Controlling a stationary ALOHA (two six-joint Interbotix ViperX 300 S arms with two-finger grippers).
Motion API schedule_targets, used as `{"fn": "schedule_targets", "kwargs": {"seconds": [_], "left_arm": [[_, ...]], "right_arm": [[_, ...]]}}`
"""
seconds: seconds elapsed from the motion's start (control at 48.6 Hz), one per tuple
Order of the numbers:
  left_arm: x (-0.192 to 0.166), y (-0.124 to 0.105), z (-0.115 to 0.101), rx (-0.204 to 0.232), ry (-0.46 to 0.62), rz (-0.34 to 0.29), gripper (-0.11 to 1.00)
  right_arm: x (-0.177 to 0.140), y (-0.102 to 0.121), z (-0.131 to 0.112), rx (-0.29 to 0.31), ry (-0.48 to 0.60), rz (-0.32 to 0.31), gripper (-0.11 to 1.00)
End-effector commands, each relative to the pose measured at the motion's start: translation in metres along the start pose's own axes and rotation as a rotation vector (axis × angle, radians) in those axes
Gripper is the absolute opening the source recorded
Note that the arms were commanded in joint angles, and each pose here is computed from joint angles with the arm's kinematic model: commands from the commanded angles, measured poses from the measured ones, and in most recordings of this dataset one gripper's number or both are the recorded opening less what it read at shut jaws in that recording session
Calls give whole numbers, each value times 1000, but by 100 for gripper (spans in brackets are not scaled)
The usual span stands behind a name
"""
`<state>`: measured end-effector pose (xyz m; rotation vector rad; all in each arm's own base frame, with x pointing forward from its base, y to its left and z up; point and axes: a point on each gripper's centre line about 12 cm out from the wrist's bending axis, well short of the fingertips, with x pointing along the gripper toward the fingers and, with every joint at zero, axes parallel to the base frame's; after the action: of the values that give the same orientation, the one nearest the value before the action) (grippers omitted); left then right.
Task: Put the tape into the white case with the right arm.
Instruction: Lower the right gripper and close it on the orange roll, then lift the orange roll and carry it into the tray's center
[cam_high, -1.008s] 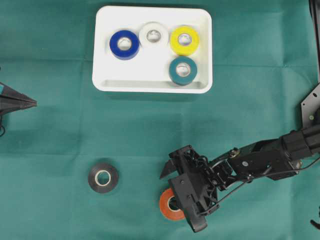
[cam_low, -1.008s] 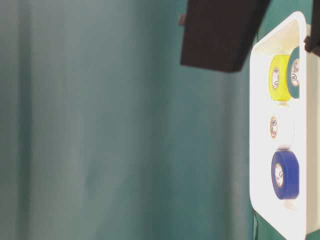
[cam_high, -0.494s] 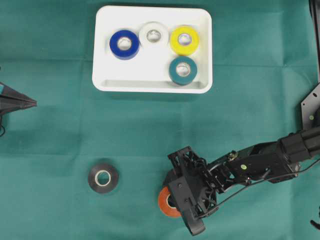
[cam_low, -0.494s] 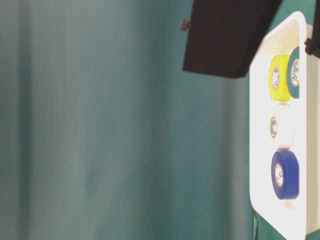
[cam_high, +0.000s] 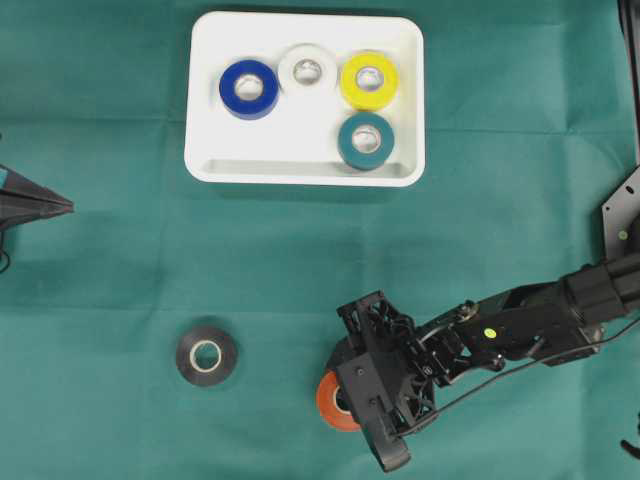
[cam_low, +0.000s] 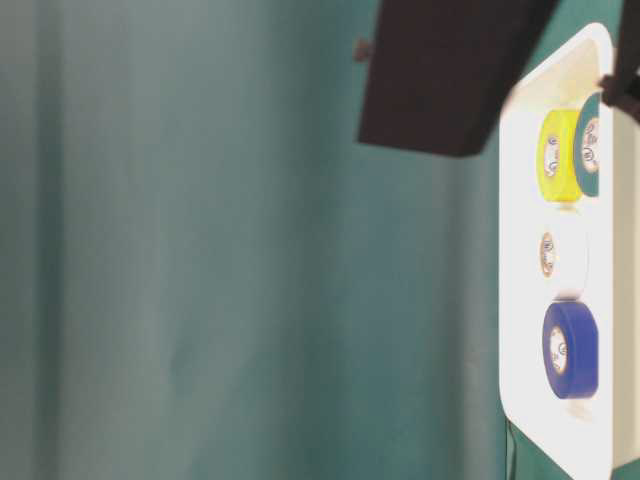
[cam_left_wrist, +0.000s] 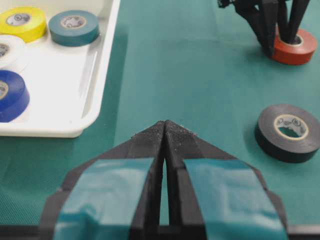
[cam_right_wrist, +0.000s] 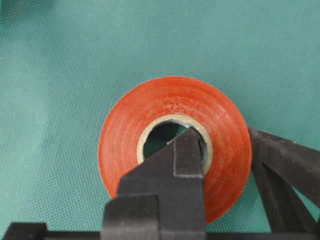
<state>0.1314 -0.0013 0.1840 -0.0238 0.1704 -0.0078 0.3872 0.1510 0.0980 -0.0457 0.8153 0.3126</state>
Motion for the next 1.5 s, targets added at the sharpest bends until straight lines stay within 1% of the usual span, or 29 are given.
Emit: {"fn": "schedule_targets", "kwargs": {"seconds": [0.0, 0.288, 0.638, 0.761, 0.884, 1.008, 1.255, 1.481], "left_arm": [[1, 0, 5, 0, -9, 1, 0], [1, 0, 5, 0, -8, 1, 0], [1, 0, 5, 0, -8, 1, 0], [1, 0, 5, 0, -8, 1, 0], [1, 0, 5, 0, -8, 1, 0], [1, 0, 4, 0, -6, 1, 0], [1, 0, 5, 0, -9, 1, 0], [1, 0, 5, 0, -8, 1, 0]], "right_arm": [[-19, 2, 25, 4, -69, 1, 3], [-45, -2, 38, 12, -53, -45, 2], [-48, -2, 45, 15, -65, -48, 2], [-48, -10, 47, 28, -71, -60, 2], [-49, -26, 49, 53, -73, -89, 2], [-51, -48, 50, 89, -81, -125, 2], [-58, -100, 50, 175, -93, -214, 2], [-69, -142, 53, 243, -118, -289, 2]]}}
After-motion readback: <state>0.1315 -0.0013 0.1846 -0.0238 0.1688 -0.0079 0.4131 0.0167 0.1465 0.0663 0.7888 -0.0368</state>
